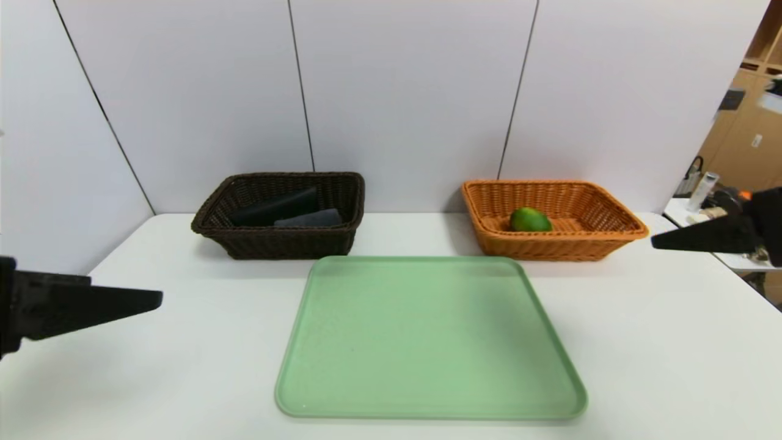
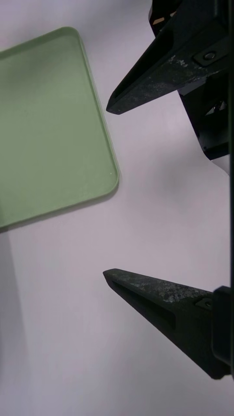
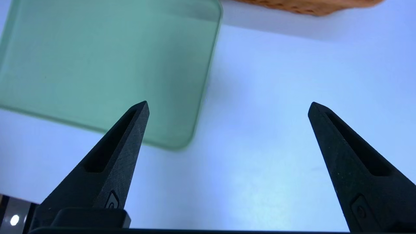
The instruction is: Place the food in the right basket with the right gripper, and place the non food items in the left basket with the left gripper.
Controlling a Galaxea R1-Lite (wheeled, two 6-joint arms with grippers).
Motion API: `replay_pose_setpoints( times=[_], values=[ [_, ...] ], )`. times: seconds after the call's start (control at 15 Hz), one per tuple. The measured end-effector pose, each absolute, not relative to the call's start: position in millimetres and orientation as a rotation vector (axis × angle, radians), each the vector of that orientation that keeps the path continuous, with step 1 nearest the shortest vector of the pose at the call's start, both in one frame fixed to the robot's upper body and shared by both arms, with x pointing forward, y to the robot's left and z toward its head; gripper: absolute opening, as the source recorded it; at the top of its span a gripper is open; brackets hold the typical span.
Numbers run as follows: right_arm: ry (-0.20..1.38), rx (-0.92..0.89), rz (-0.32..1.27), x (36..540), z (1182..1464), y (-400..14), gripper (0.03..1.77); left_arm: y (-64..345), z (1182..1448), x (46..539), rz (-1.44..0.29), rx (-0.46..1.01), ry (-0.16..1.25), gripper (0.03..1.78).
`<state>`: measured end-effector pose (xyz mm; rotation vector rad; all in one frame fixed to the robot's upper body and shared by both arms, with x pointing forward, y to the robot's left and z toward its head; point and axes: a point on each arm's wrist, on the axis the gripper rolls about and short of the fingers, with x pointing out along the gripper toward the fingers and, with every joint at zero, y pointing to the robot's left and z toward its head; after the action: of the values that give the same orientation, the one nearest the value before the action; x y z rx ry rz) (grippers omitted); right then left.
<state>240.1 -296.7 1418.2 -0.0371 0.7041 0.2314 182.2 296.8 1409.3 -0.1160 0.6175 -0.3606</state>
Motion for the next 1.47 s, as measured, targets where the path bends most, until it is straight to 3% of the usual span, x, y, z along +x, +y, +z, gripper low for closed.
replay_pose_setpoints(
  times=[0.67, 1.0, 1.47],
  values=[
    [0.511, -0.067, 0.099, 74.2, 1368.0, -339.8, 1.69, 332.3, 1337.1, 88.6, -0.138, -0.132, 0.527, 1.69],
    [0.457, -0.058, 0.065, 40.6, 1337.3, -341.9, 1.69, 334.1, 1295.5, 61.2, -0.101, -0.138, 0.537, 1.69],
    [0.418, -0.058, 0.046, 16.9, 1300.9, -341.1, 1.69, 331.9, 1261.2, 42.7, -0.076, -0.160, 0.498, 1.69]
  ],
)
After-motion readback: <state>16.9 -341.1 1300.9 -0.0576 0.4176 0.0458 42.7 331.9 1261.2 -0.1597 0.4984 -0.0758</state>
